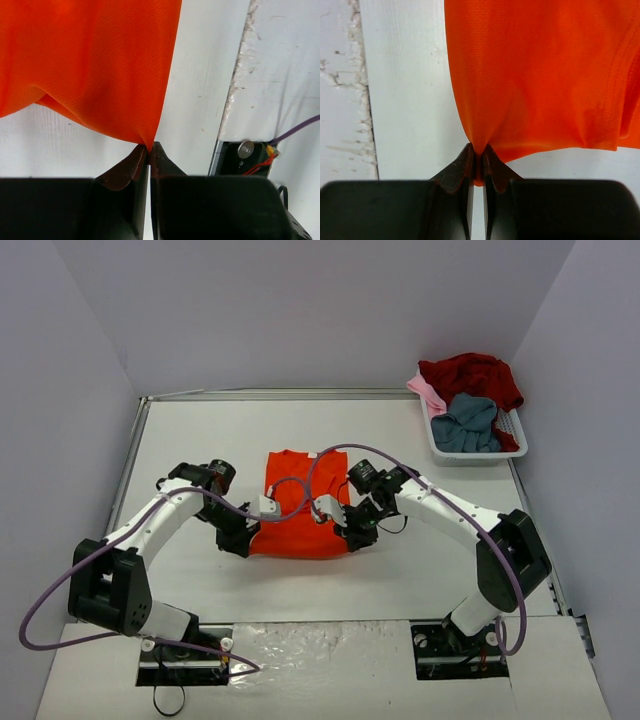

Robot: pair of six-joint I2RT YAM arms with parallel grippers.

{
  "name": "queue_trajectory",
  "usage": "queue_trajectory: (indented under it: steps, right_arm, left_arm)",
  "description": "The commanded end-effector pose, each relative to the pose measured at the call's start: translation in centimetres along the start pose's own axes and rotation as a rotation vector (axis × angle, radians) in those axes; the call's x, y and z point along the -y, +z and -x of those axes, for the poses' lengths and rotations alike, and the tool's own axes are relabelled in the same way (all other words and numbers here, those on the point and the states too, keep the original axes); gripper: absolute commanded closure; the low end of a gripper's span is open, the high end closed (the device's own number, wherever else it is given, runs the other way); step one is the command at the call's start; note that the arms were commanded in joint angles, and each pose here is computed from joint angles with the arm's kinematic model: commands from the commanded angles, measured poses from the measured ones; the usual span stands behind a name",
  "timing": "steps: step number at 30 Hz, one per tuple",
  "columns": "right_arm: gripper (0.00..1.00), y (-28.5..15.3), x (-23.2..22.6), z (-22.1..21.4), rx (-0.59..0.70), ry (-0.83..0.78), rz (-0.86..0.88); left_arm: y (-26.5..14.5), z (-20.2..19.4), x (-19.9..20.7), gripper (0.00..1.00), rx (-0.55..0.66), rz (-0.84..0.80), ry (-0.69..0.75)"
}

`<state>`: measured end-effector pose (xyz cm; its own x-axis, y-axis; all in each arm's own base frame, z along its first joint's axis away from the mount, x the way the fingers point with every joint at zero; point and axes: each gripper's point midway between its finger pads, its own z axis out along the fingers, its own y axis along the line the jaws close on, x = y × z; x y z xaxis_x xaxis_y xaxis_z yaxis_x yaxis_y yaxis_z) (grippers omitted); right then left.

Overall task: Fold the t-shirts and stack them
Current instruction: Fold the long partially folded tshirt into a neat square

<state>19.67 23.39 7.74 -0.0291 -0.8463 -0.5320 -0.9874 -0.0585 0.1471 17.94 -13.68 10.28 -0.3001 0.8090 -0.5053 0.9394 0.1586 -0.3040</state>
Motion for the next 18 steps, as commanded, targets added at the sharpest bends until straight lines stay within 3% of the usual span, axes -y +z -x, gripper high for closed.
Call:
queue_trajectory:
  steps: [1, 18]
  right_arm:
    - [1.00, -1.4, -2.8, 0.3, -0.014, -0.004, 0.077]
    - [1.00, -2.8, -5.4, 0.9, -0.032, -0.014, 0.200]
  left_arm:
    - [-2.2, 1.9, 2.6, 0.98, 0.037, -0.051, 0.084]
    - [-3.3, 2.2, 6.9, 0.98, 0.003, -0.227, 0.126]
